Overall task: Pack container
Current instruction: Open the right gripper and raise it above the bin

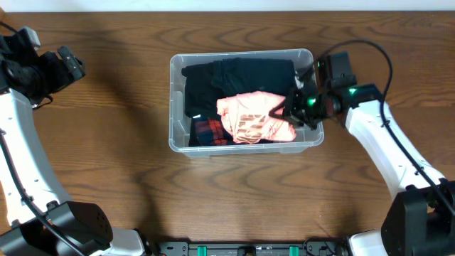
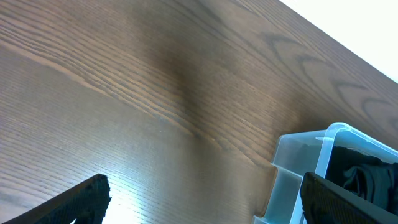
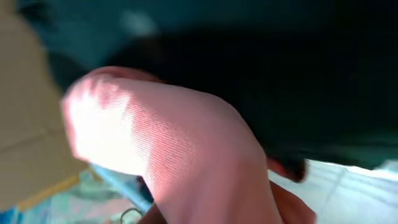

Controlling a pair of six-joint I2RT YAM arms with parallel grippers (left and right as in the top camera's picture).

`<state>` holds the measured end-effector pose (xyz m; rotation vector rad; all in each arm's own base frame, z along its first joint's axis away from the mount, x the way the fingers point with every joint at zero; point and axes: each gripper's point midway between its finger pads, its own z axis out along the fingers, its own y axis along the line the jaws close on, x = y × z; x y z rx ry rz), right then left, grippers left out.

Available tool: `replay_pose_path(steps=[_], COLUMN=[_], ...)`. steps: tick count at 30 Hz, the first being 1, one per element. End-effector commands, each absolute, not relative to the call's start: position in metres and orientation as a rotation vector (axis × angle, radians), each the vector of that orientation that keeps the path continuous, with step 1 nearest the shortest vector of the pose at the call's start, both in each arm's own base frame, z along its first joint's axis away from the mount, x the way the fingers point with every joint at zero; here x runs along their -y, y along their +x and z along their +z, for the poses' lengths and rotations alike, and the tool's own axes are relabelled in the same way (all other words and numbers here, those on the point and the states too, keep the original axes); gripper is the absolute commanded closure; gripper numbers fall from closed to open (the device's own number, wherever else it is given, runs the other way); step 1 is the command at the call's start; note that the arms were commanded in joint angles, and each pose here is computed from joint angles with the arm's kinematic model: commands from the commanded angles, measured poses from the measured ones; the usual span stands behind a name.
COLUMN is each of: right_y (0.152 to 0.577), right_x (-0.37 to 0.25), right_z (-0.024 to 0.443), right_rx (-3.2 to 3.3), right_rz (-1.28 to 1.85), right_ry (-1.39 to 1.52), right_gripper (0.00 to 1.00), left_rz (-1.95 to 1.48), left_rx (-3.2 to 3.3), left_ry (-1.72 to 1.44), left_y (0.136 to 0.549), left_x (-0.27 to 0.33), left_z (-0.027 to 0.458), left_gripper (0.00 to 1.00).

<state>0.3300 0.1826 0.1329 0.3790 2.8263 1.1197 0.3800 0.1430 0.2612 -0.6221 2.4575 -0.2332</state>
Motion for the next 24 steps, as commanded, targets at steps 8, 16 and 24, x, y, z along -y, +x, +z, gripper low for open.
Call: replay_pose_path(steps=[8,16,24], right_y=[0.334,0.363,0.385], right_x=[-0.173,-0.165,-0.143], right_z=[0.119,0.195,0.254], right_rx=[-2.801,-2.524,-2.315], right_rz=[0.974,0.824,0.64], right_ry=[0.368,0.007,0.008], right_gripper=[0.76,0.59,0.49], left_rz=[-0.233,-0.233,-0.233], left_rx=[-2.457,-2.457,-2.457], left_ry=[-0.635,-0.635,-0.635], left_y=[0.379,0.379,0.379], left_x=[-0.144,-0.144,-0.144], left_z=[0.26,0.26,0.26], left_gripper=[0.02,0.02,0.02])
